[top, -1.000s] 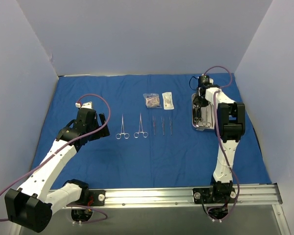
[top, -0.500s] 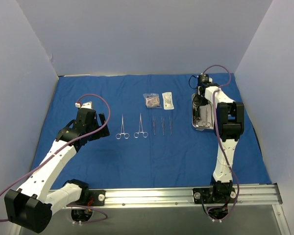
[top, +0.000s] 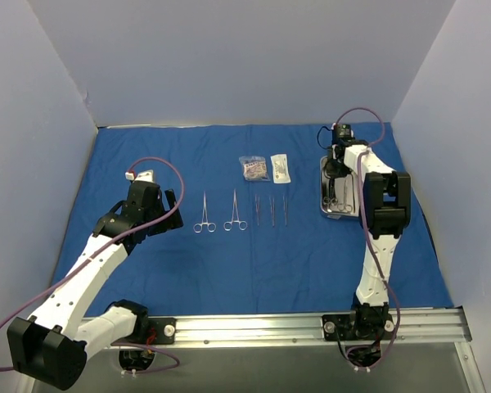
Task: Open and lay out the surgical kit
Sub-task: Pick up the medical item from the container, then place the medical item in the surgical kit.
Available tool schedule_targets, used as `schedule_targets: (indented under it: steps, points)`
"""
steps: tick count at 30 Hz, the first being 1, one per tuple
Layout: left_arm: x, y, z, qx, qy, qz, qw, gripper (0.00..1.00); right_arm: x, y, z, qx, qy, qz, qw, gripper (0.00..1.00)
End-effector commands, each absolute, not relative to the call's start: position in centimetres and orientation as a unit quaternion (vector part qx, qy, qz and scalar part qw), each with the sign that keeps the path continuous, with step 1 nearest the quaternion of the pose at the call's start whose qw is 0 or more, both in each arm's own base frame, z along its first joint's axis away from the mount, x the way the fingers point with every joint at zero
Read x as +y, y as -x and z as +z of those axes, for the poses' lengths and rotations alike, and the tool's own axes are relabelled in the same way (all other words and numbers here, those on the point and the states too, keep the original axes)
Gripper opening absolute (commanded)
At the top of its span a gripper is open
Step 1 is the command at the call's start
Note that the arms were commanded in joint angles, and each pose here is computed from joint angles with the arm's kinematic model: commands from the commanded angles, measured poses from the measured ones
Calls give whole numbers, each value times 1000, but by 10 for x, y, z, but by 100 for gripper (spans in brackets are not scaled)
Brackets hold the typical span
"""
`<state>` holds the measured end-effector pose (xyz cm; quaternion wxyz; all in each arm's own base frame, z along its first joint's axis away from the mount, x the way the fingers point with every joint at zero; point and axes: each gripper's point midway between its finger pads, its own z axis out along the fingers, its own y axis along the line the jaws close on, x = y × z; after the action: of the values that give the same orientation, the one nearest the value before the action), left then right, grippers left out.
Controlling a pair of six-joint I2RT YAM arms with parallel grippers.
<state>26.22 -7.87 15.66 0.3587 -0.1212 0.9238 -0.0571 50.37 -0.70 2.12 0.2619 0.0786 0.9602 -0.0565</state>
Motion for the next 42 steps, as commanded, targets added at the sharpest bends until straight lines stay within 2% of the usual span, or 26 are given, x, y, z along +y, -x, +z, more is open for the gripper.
schedule_targets:
  steps: [1, 15, 26, 35, 42]
  points:
    - [-79, -267, 165, 917, 122, -65, 374, 94, -14, -502, 63, 952, -70, -60, 292, 0]
    - [-79, -266, 165, 916, 120, -68, 376, 94, -12, -507, 108, 933, -67, -52, 350, 0]
    - [-78, -266, 167, 915, 121, -67, 380, 94, 7, -496, 140, 929, -63, -18, 364, 0]
    - [-78, -268, 171, 913, 119, -66, 384, 94, 67, -463, 153, 938, -41, 11, 344, 0]
    - [-78, -271, 175, 911, 117, -63, 389, 94, 128, -403, 141, 951, -16, 41, 306, 0]
